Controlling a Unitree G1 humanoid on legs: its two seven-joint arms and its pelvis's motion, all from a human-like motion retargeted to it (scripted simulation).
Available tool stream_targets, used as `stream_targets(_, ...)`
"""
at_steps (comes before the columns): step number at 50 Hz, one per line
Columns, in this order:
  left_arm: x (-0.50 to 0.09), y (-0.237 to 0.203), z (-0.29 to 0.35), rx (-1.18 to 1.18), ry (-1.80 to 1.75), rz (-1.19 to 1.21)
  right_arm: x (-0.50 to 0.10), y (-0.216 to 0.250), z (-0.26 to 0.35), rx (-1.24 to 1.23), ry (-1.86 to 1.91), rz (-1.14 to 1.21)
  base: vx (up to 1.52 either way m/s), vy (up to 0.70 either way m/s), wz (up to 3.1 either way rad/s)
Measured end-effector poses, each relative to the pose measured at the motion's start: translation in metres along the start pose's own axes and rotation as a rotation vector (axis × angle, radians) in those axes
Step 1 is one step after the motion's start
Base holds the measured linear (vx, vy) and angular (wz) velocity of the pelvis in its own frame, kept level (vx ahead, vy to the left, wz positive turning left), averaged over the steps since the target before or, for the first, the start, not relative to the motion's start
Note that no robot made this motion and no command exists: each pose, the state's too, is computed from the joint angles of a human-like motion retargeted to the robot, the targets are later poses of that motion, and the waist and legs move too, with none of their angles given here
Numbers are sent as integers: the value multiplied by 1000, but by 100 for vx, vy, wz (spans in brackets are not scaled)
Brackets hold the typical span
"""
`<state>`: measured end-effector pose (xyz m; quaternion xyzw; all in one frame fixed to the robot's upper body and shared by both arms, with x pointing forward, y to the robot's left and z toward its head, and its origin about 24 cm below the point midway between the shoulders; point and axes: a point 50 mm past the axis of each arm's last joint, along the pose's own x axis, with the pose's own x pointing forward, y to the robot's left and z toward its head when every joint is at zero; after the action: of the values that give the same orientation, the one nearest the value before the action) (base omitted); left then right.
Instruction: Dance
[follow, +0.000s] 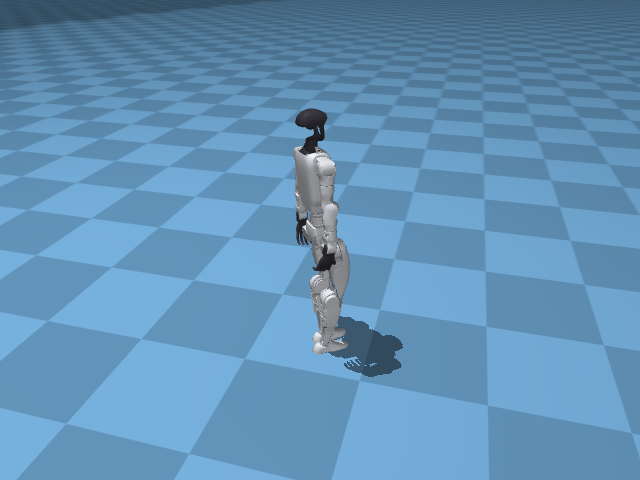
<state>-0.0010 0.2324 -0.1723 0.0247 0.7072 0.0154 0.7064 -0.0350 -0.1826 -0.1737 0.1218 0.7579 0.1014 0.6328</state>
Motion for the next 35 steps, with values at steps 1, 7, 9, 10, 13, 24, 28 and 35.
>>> stream_targets(1,0,0,0,2,0,0,0,0,0,-4,2,-1,0,0,0)
stream_targets(7,0,-2,3,24,-8,-9,-1,-1,1,-15,8,-5,0,0,0)
stream_targets(9,0,-2,4,32,-10,-9,-1,-2,2,-20,7,-7,0,0,0)
stream_targets(10,0,-2,5,35,-11,-9,-1,-2,2,-23,7,-8,0,0,0)
stream_targets(13,0,-1,6,44,-12,-9,-1,-2,3,-22,3,-7,0,0,0)
stream_targets(24,-1,3,1,15,-2,6,-1,-1,5,2,-11,-4,0,0,0)
stream_targets(28,-1,4,-2,5,8,18,-1,-1,4,5,-7,-5,0,0,0)
stream_targets(35,0,3,-3,-5,7,21,-1,-2,3,7,-4,-9,0,0,0)
